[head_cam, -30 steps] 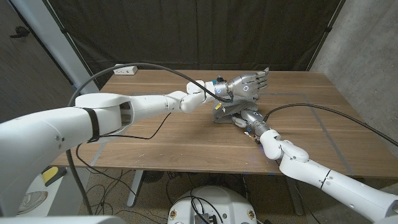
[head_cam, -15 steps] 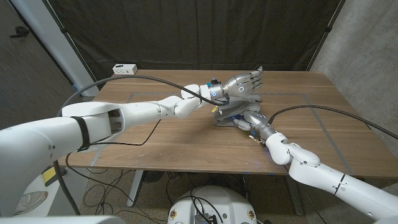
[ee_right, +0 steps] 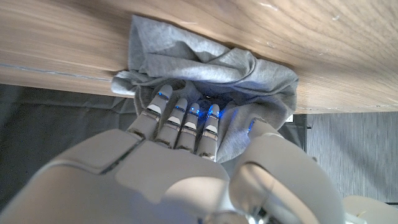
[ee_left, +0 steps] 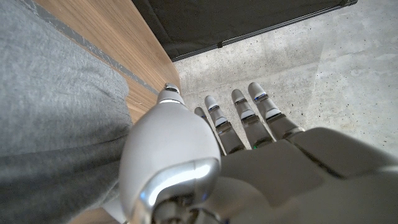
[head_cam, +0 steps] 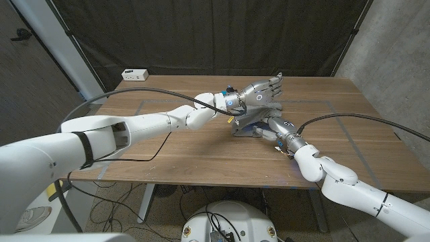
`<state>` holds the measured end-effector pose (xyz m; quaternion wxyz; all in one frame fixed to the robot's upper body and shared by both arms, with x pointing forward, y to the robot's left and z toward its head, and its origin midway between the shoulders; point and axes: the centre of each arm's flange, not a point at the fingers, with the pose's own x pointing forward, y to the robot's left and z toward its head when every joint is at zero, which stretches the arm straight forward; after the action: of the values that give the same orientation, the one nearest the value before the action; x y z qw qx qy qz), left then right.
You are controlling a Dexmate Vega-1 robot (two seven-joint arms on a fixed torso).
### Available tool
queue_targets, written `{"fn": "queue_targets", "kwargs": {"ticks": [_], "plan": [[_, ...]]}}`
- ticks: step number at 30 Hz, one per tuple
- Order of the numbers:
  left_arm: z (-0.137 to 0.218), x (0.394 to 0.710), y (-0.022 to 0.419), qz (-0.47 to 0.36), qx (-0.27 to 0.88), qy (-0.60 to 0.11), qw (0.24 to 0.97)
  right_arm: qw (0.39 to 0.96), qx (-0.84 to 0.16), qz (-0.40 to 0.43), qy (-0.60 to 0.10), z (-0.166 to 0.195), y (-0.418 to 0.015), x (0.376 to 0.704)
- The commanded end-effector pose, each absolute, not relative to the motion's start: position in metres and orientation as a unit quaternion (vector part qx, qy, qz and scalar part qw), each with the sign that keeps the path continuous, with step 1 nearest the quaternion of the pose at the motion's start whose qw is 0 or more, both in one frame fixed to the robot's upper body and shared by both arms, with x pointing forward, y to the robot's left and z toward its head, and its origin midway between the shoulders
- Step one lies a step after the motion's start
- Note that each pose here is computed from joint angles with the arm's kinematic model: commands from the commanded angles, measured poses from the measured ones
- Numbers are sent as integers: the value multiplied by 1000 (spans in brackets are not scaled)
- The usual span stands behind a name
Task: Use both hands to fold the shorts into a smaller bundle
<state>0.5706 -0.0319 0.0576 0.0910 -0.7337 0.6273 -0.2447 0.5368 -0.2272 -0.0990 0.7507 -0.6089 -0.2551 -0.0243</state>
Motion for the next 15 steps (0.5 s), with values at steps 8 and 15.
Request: {"fn": "queue_targets", "kwargs": {"ticks": [8,15], "plan": [[57,560,-21,-263,-735,620,78,751,-624,-69,-206,-107,-268,514],[59,552,-9,-286,-740,608,31,751,-618,-81,-217,-99,-270,503]]}}
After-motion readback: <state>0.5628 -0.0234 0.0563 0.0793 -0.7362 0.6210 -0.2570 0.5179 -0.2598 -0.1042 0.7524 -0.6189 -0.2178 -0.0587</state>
